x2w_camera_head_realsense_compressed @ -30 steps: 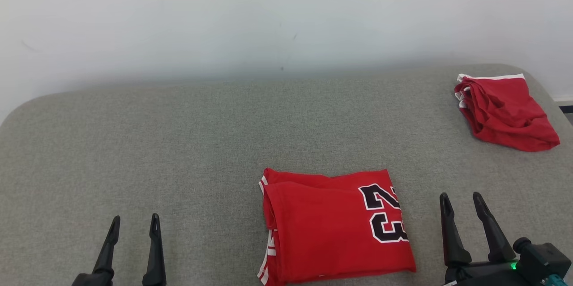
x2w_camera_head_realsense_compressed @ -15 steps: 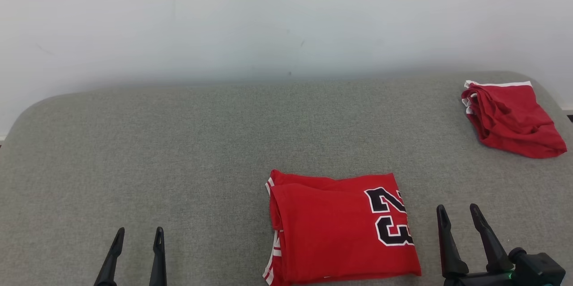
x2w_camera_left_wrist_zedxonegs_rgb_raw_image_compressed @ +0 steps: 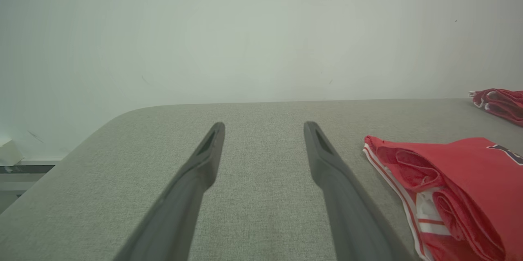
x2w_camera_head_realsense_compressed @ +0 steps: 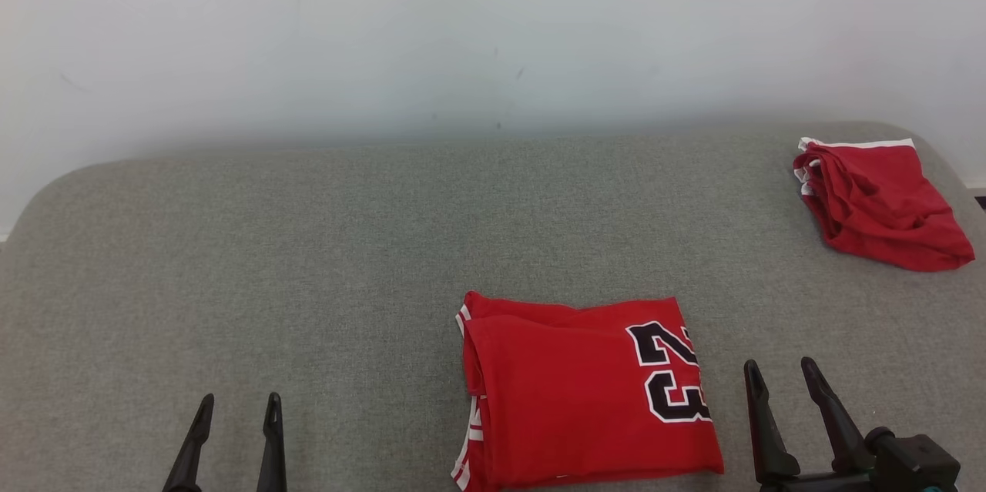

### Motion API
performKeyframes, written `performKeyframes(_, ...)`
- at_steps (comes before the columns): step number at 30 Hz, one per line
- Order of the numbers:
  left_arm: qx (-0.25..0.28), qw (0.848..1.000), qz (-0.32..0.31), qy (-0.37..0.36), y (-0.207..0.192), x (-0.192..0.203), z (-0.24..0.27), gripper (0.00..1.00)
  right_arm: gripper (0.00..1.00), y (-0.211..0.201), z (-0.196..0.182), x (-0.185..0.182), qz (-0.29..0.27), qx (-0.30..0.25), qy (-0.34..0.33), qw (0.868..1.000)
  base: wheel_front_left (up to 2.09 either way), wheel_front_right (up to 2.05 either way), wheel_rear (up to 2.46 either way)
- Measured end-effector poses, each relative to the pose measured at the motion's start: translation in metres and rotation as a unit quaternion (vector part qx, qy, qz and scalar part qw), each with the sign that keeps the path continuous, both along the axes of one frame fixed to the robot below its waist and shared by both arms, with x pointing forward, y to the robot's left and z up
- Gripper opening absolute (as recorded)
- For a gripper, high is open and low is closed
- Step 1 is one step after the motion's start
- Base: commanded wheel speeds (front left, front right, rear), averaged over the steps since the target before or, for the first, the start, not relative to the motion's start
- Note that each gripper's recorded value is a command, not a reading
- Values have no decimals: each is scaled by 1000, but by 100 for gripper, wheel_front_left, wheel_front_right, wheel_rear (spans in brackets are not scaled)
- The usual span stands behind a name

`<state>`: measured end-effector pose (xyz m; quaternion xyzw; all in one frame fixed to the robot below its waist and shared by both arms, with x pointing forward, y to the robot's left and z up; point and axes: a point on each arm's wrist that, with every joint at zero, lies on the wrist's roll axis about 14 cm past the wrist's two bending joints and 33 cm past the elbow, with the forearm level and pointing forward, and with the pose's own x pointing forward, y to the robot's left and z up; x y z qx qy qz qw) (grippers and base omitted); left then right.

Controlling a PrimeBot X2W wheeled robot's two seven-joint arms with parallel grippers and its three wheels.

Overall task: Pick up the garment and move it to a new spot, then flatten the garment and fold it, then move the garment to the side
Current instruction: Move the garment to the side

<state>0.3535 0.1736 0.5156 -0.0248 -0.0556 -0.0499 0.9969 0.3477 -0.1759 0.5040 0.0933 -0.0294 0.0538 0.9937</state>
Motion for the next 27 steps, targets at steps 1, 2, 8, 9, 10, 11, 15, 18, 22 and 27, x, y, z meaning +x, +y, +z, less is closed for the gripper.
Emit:
performKeyframes(1,0,1000,0,0,0,0,0,100,100,0,0,0,0,0,1,1000,0,0,0)
performKeyframes(2,1,1000,0,1,0,0,-1,100,100,0,-1,0,0,0,1,1000,0,0,0)
performKeyframes(8,-1,1000,0,3,-1,0,-2,100,100,4,2,4,7,-1,-1,1000,0,0,0)
performKeyframes(9,0,1000,0,3,-1,0,-2,100,100,5,5,7,8,-2,-5,1000,0,0,0)
performKeyframes(10,0,1000,1,4,-1,1,-2,100,100,5,9,10,10,-4,-10,1000,0,0,0)
performKeyframes(11,0,1000,1,4,-1,1,-3,100,100,5,13,13,12,-6,-14,1000,0,0,0)
performKeyframes(15,-1,1000,3,4,-1,2,-3,100,100,6,26,31,22,-21,-22,999,0,0,0)
performKeyframes(18,0,1000,4,4,-1,3,-3,100,100,6,27,43,27,-34,-9,999,0,0,0)
performKeyframes(22,-1,1000,5,3,-1,6,-2,100,100,4,5,57,32,-49,48,997,0,0,0)
performKeyframes(27,-3,1000,7,7,-1,11,-5,100,100,7,-32,64,40,-45,120,991,0,0,0)
